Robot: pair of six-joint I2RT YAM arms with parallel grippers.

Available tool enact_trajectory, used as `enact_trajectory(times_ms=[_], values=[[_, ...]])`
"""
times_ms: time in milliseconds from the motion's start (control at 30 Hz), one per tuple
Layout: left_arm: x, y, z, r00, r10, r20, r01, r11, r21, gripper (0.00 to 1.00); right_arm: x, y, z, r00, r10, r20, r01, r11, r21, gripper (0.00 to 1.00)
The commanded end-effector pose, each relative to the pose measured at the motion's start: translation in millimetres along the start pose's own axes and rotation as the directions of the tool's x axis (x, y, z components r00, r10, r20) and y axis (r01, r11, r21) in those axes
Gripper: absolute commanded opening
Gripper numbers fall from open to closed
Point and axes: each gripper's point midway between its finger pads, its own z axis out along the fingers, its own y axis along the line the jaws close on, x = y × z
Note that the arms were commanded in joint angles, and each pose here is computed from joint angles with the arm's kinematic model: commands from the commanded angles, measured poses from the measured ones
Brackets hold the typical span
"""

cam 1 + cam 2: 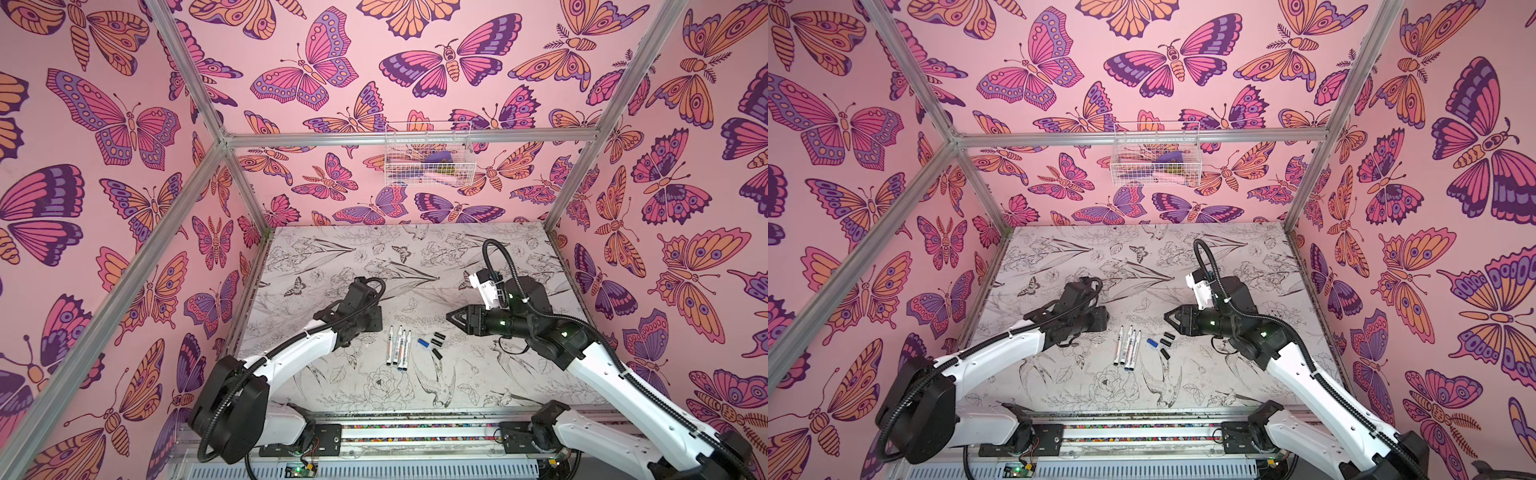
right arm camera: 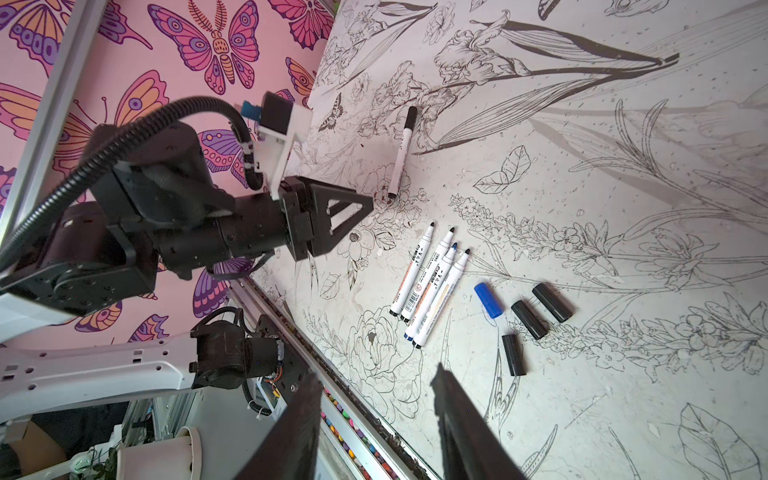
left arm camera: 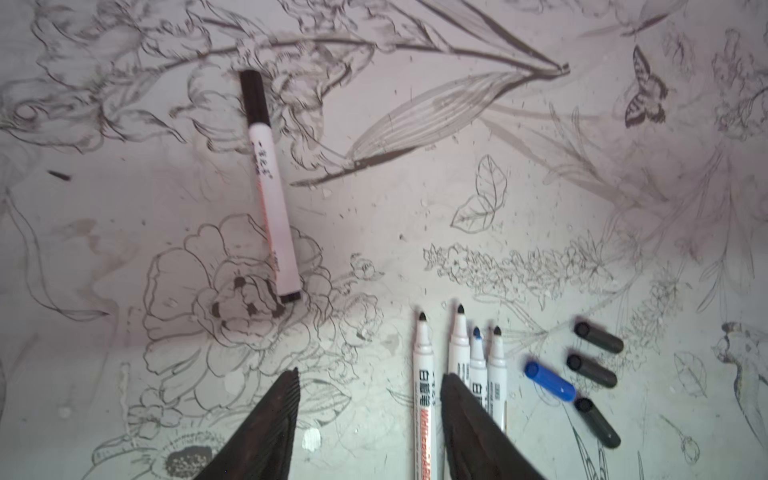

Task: Insert the pens into the pen caps
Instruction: 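Grasp a white marker from the group with the left gripper and lift it upright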

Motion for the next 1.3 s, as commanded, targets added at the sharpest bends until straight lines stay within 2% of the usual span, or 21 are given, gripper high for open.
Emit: enact_trajectory(times_ms=[0,167,300,600,767,967,1067,1167,1233,1267], values=[[35.5,2.0,6.0,0.994,0.004,-0.107,-0.007,0.999,-0.032,0.56,-1.0,-1.3,1.1,1.000,-0.004,0.000,0.004,1.000,0.002,0.46],[62.2,-19.0,23.9,0.970,0.079,-0.230,-0.074,0.997,0.030,0.54,-1.7,-0.8,1.3,1.000,-0.013,-0.007,0.013,1.000,0.007,0.46],[64.8,-27.0,28.6,0.959,0.120,-0.255,-0.108,0.992,0.061,0.54,0.0,-2.5,0.4,1.000,-0.017,-0.011,0.017,1.000,0.016,0.46],[74.9,-21.4,38.9,0.934,0.144,-0.326,-0.156,0.988,-0.010,0.52,2.8,-5.9,-0.5,1.000,-0.018,-0.001,0.018,1.000,0.019,0.46],[84.3,-8.2,39.8,0.909,0.147,-0.389,-0.195,0.977,-0.088,0.50,3.0,-7.8,-2.6,1.000,-0.024,0.009,0.024,0.999,0.031,0.45],[102.0,7.4,44.9,0.871,0.143,-0.470,-0.234,0.962,-0.141,0.40,5.8,-9.8,-4.6,1.000,-0.028,0.010,0.028,0.999,0.036,0.45],[104.2,4.3,47.6,0.861,0.146,-0.487,-0.235,0.964,-0.127,0.27,5.9,-10.5,-4.6,1.000,-0.026,0.010,0.025,0.999,0.038,0.45],[96.9,-2.1,46.5,0.871,0.147,-0.468,-0.220,0.970,-0.105,0.09,5.6,-10.5,-4.5,1.000,-0.025,0.011,0.025,0.999,0.039,0.45],[85.4,-12.0,43.6,0.888,0.146,-0.436,-0.190,0.980,-0.060,0.00,5.0,-9.9,-4.9,1.000,-0.023,0.015,0.022,0.999,0.038,0.45],[77.7,-19.5,40.8,0.899,0.146,-0.412,-0.171,0.985,-0.024,0.00,4.8,-9.7,-4.7,1.000,-0.022,0.017,0.021,0.999,0.035,0.45]])
